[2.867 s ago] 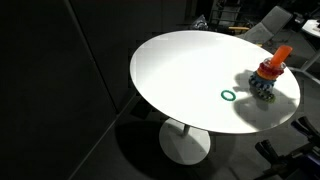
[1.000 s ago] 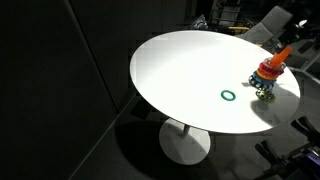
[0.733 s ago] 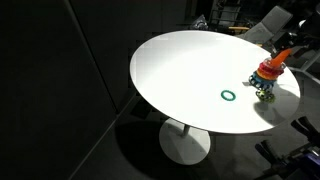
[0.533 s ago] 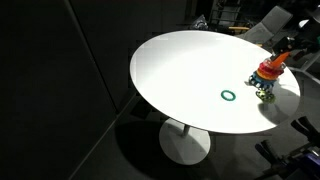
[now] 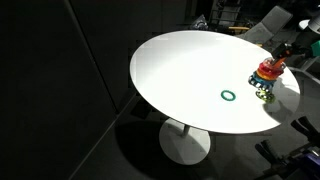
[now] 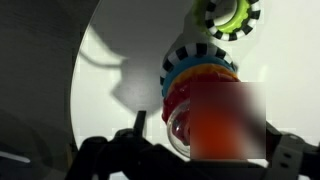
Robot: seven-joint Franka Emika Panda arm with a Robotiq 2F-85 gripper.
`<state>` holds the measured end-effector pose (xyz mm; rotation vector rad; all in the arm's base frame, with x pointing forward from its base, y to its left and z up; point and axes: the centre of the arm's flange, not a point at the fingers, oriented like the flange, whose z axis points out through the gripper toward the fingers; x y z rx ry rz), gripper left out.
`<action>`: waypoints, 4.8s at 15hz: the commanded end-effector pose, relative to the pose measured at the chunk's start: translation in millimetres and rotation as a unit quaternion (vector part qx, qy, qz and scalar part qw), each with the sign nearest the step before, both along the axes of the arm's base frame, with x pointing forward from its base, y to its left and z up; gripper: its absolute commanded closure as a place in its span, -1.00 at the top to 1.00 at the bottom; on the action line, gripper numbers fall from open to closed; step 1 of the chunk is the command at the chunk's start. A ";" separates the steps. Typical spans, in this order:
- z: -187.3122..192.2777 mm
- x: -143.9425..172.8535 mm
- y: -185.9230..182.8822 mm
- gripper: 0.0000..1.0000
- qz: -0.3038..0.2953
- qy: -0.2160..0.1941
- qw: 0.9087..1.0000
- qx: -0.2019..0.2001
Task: Take a ring off of the ring toss toy
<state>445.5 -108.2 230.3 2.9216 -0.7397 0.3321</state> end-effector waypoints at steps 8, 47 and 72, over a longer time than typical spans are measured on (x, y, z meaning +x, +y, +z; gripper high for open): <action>-1.3 1.4 17.6 1.00 0.001 -0.014 1.000 0.007; 107.8 -25.1 56.4 0.25 0.014 -0.077 0.996 0.038; -4.8 -18.8 84.8 0.25 0.057 0.043 0.997 0.001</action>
